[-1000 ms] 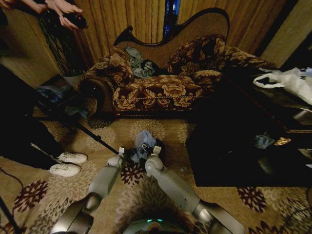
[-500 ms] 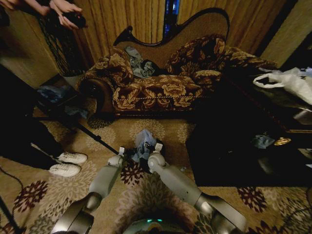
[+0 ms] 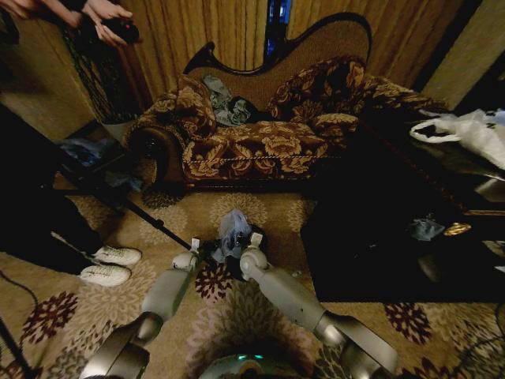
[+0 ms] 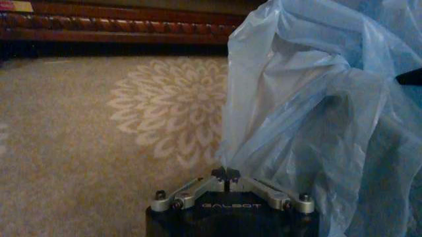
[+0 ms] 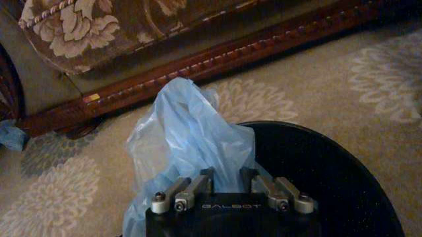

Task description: Place a garbage bag over the trash bin.

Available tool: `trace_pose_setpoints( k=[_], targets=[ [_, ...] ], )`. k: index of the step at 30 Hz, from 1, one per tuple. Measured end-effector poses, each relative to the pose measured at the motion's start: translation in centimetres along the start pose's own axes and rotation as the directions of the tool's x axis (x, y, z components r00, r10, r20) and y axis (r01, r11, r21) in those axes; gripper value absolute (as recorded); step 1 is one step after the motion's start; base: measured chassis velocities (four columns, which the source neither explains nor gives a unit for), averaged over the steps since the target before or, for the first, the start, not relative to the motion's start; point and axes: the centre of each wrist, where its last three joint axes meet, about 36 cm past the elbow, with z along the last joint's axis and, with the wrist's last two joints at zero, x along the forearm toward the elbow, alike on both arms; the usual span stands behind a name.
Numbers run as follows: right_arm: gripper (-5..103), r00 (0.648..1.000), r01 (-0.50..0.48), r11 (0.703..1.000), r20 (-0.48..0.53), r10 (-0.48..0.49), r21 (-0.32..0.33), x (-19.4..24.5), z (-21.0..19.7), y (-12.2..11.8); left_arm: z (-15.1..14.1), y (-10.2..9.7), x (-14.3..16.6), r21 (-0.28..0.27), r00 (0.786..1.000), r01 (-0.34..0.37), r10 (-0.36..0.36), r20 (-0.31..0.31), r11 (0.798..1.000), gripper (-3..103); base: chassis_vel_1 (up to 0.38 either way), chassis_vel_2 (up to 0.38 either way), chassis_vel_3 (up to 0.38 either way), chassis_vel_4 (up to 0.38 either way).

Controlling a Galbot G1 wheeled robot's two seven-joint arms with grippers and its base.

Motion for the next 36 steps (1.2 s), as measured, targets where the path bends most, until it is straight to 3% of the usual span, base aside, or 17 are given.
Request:
trace_pose_setpoints(
  k=[3, 6, 22, 36],
  targets=[
    [8, 1.000, -0.001, 1.000, 0.006, 0.001, 0.005, -0.1, 0.0, -0.2, 0.1, 0.0, 0.0, -0.001, 1.000, -0.001, 0.001, 0.002, 1.000, 0, 0.000, 0.000, 0.000, 0.000],
    [1, 1.000, -0.002, 1.000, 0.017, 0.002, 0.015, -0.2, 0.1, -0.5, 0.1, -0.1, -0.1, 0.000, 1.000, -0.002, 0.002, 0.004, 1.000, 0, 0.000, 0.000, 0.000, 0.000],
    [0, 0.995, -0.001, 0.996, 0.098, -0.008, 0.091, 1.9, -0.7, -2.9, 0.2, -0.4, -0.1, 0.007, 1.000, -0.001, 0.001, 0.012, 1.000, 0, 0.000, 0.000, 0.000, 0.000],
    [0, 0.982, -0.070, 0.967, 0.185, 0.024, 0.245, 1.7, -3.4, -7.8, 0.1, -1.0, -0.2, 0.002, 1.000, -0.005, 0.005, 0.022, 1.000, 0, 0.000, 0.000, 0.000, 0.000]
  ],
)
